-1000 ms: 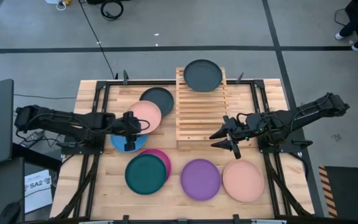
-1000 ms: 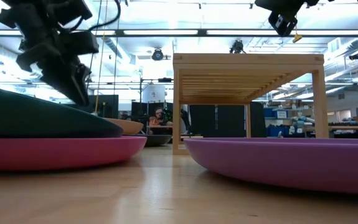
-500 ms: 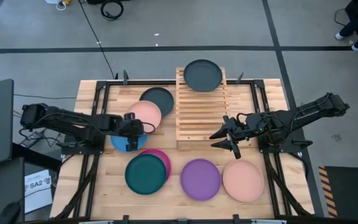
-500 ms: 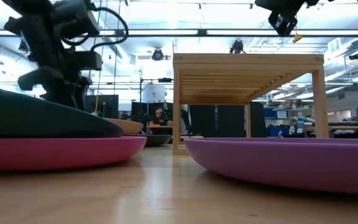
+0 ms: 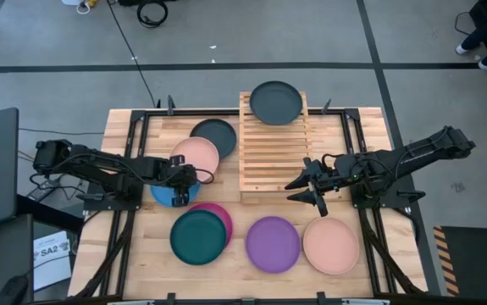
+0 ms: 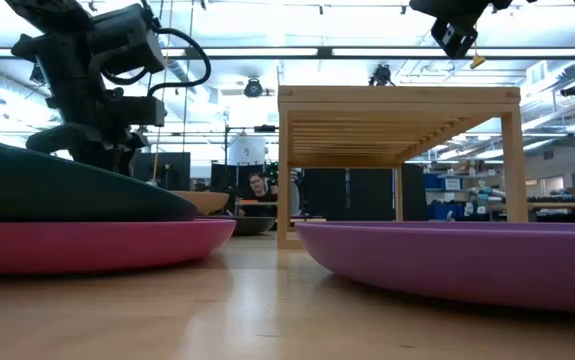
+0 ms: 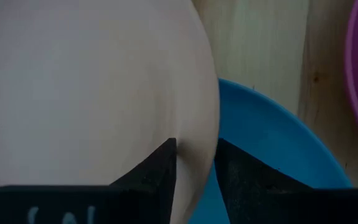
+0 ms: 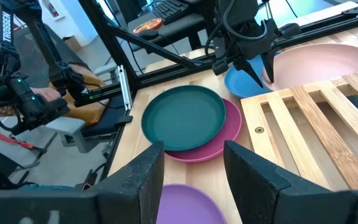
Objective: Place and stack plates onto a shelf
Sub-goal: Put the top light pink plate on the shelf
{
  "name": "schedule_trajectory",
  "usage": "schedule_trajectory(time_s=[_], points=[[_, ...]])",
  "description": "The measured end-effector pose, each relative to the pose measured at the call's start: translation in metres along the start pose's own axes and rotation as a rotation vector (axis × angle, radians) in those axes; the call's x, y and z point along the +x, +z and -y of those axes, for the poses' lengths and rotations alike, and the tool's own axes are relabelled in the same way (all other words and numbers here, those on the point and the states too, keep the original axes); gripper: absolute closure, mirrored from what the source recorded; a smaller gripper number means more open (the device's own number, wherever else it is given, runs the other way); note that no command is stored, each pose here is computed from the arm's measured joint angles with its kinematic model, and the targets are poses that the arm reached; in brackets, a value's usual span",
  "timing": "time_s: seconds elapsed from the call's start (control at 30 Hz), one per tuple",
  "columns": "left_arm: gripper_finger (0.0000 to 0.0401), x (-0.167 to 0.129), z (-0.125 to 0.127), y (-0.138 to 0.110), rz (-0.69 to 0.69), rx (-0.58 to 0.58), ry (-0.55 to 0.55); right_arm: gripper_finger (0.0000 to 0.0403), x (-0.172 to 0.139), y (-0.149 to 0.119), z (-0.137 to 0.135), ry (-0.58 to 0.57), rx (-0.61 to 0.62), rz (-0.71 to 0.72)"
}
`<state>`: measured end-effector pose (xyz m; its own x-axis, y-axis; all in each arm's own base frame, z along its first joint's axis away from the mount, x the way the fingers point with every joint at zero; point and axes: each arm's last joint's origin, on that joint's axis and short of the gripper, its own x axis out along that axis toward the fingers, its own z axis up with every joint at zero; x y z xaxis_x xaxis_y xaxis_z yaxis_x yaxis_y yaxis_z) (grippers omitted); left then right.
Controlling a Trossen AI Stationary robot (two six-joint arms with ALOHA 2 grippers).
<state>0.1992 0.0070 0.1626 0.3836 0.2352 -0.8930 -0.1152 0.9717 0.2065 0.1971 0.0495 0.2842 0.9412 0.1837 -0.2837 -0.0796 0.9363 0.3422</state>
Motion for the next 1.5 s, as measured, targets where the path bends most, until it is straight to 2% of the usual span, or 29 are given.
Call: schedule_trajectory(time_s=[0.37, 0.87, 1.27, 1.5], points=[[0.0369, 0.0, 0.0, 0.001, 0.004, 0.001, 0.011, 0.0231, 0.0, 0.0, 0.0, 0.0, 0.0, 0.0], [0.0375, -0.004, -0.002, 0.002, 0.006, -0.001, 0.034, 0.0231, 0.0, 0.0, 0.0, 0.001, 0.008, 0.004], [0.0377, -0.046, -0.011, 0.039, 0.03, -0.01, 0.021, 0.0231, -0.008, 0.006, -0.002, 0.019, 0.011, 0.046], [0.0377, -0.088, -0.012, 0.068, 0.125, 0.024, 0.011, 0.0231, -0.03, 0.015, -0.004, 0.053, -0.01, 0.125]])
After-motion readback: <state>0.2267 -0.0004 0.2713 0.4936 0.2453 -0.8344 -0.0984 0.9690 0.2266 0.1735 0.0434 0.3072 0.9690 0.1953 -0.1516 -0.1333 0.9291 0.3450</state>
